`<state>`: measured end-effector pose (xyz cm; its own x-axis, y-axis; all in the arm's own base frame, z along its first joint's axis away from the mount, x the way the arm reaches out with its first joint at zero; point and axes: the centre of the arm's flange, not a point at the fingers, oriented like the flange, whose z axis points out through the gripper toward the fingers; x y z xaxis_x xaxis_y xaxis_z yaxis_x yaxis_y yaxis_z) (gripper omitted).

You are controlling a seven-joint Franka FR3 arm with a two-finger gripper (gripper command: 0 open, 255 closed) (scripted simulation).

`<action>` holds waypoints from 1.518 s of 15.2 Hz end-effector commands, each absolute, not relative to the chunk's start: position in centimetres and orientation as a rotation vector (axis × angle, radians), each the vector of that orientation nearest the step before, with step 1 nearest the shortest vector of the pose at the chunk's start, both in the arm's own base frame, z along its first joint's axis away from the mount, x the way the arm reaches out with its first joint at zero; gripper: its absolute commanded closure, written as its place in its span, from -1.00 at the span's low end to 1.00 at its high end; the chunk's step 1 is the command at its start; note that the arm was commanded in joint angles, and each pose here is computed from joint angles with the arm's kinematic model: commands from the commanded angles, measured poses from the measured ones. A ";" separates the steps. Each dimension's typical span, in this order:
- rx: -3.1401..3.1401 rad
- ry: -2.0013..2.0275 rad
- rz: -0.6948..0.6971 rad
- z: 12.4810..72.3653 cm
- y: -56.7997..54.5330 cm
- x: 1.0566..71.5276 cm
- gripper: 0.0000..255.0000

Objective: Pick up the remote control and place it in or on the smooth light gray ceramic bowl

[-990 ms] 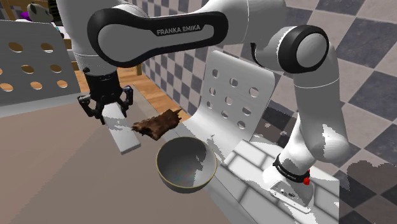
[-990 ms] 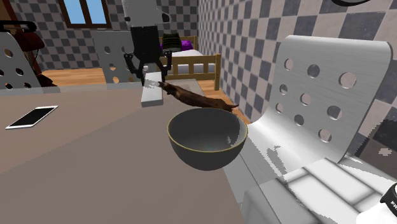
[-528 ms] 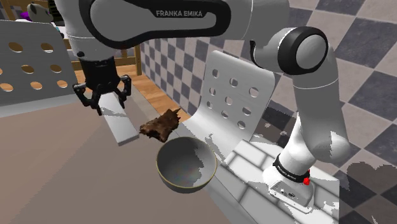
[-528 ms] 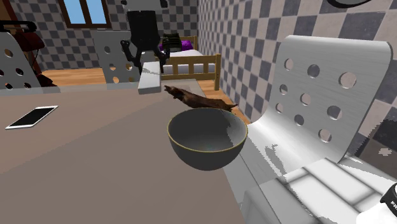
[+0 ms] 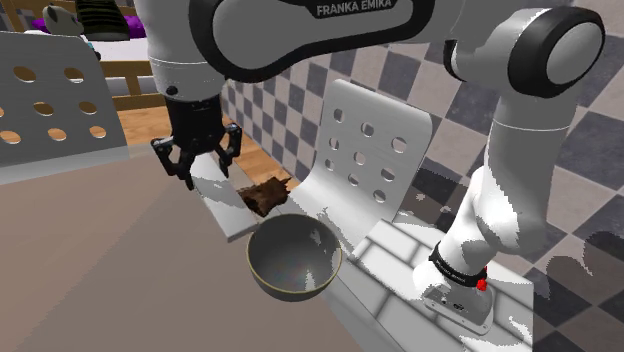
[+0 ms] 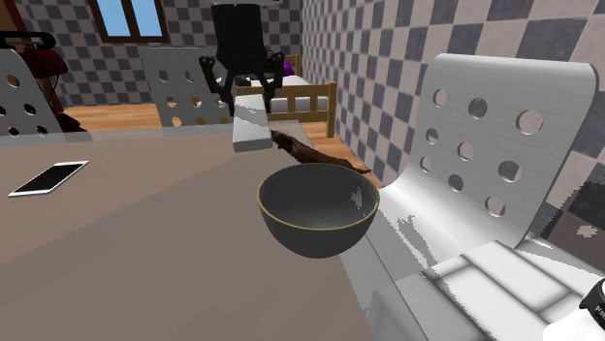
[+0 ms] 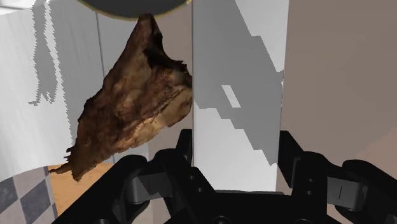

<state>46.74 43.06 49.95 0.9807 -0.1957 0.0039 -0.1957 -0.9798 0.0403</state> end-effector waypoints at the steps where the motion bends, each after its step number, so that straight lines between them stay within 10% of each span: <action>1: 3.085 -0.308 0.001 49.8 41.9 44.0 1.00; 23: 3.085 -0.308 0.001 43.5 37.4 31.6 1.00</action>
<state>31.55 37.45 44.07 0.9802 -0.1978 0.0044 -0.1979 -0.9794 0.0412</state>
